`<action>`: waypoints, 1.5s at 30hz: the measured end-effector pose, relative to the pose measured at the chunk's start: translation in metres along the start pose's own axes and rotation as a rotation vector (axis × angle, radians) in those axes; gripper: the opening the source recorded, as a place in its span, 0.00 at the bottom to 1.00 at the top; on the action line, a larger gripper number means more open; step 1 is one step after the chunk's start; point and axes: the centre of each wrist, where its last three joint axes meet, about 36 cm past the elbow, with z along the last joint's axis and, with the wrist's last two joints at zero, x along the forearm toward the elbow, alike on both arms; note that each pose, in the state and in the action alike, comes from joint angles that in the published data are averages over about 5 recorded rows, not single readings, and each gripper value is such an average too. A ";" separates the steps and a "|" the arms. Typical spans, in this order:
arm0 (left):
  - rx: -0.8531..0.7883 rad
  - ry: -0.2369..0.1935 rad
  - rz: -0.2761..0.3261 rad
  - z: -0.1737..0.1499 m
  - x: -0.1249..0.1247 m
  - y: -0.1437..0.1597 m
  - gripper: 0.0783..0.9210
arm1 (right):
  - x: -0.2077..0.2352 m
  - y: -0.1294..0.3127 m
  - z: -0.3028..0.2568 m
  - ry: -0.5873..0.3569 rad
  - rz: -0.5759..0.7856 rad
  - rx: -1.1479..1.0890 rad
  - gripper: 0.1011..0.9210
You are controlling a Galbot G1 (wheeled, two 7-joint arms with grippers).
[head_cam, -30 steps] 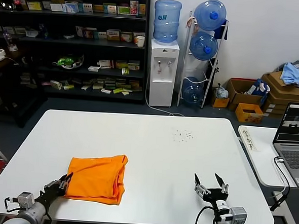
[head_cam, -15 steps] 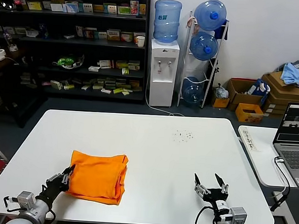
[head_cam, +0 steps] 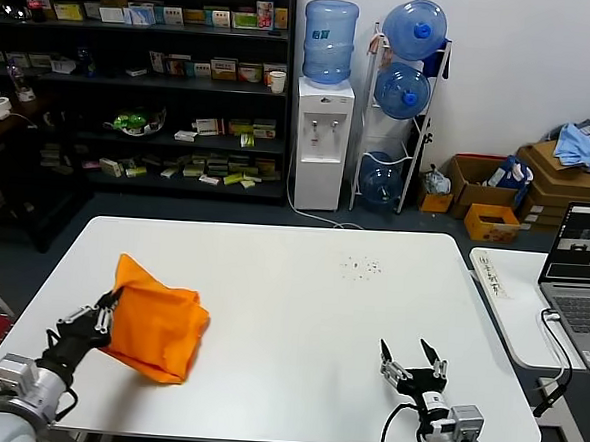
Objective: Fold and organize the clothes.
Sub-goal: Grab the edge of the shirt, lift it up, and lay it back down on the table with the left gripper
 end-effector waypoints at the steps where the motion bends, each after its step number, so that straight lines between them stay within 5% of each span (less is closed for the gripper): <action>1: -0.022 0.002 -0.014 -0.001 0.000 0.007 0.05 | 0.000 0.000 0.000 -0.001 0.000 0.000 0.88; 11: -0.204 0.059 -0.134 0.002 -0.002 0.079 0.05 | -0.003 -0.001 0.000 -0.004 0.001 -0.002 0.88; 18: -0.179 0.078 -0.135 -0.004 -0.007 0.082 0.05 | -0.005 0.002 0.000 -0.003 0.000 -0.006 0.88; 36: 0.637 0.203 0.175 0.006 -0.028 -0.141 0.05 | -0.015 0.012 0.006 0.030 0.017 -0.026 0.88; 45: 0.825 0.216 0.246 0.005 -0.048 -0.212 0.05 | -0.016 0.014 0.008 0.046 0.026 -0.040 0.88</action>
